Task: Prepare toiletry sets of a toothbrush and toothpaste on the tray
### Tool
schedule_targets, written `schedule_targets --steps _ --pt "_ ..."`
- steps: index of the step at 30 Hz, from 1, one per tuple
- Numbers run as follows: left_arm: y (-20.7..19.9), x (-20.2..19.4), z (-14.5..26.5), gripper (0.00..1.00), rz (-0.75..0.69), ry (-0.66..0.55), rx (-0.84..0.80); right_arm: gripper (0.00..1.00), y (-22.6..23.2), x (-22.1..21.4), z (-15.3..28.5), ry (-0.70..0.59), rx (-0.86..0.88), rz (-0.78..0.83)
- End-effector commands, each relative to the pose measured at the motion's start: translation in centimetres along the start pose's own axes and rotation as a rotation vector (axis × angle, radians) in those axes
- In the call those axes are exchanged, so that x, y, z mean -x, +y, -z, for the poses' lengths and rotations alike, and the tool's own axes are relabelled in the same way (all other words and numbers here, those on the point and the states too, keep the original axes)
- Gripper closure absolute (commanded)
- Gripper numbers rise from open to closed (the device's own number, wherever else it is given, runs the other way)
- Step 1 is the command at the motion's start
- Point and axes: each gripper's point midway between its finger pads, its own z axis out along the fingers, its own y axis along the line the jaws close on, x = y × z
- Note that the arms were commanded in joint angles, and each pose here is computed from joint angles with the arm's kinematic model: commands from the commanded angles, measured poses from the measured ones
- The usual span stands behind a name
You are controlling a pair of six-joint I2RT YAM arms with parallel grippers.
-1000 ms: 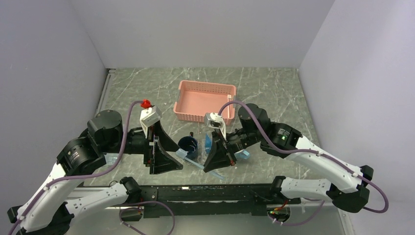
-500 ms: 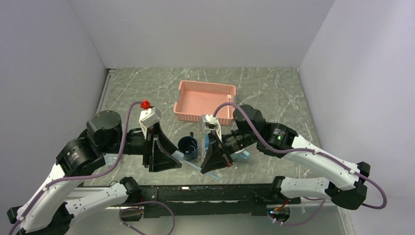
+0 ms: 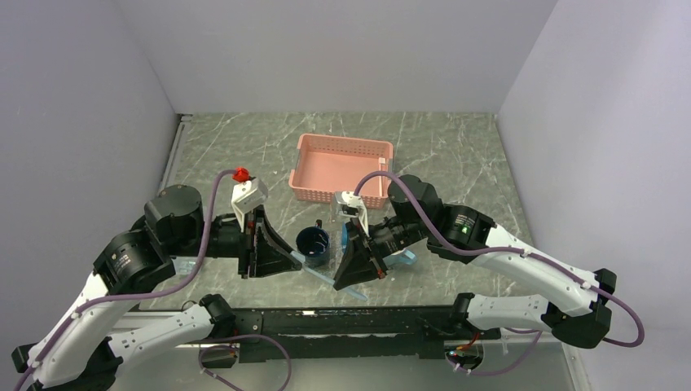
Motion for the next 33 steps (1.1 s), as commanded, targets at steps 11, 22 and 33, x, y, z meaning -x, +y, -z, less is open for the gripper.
schedule_targets --steps 11,22,33 --pt "1.2 0.4 0.0 1.0 -0.034 -0.039 0.06 0.53 -0.8 1.2 1.1 -0.07 -0.126 0.025" --pt "4.9 -0.8 -0.9 1.0 -0.016 0.023 0.204 0.37 -5.3 1.7 5.9 -0.155 -0.551 -0.026" --pt "8.3 -0.7 -1.8 1.0 0.035 0.112 0.374 0.37 -9.5 0.8 11.4 -0.226 -0.949 -0.13"
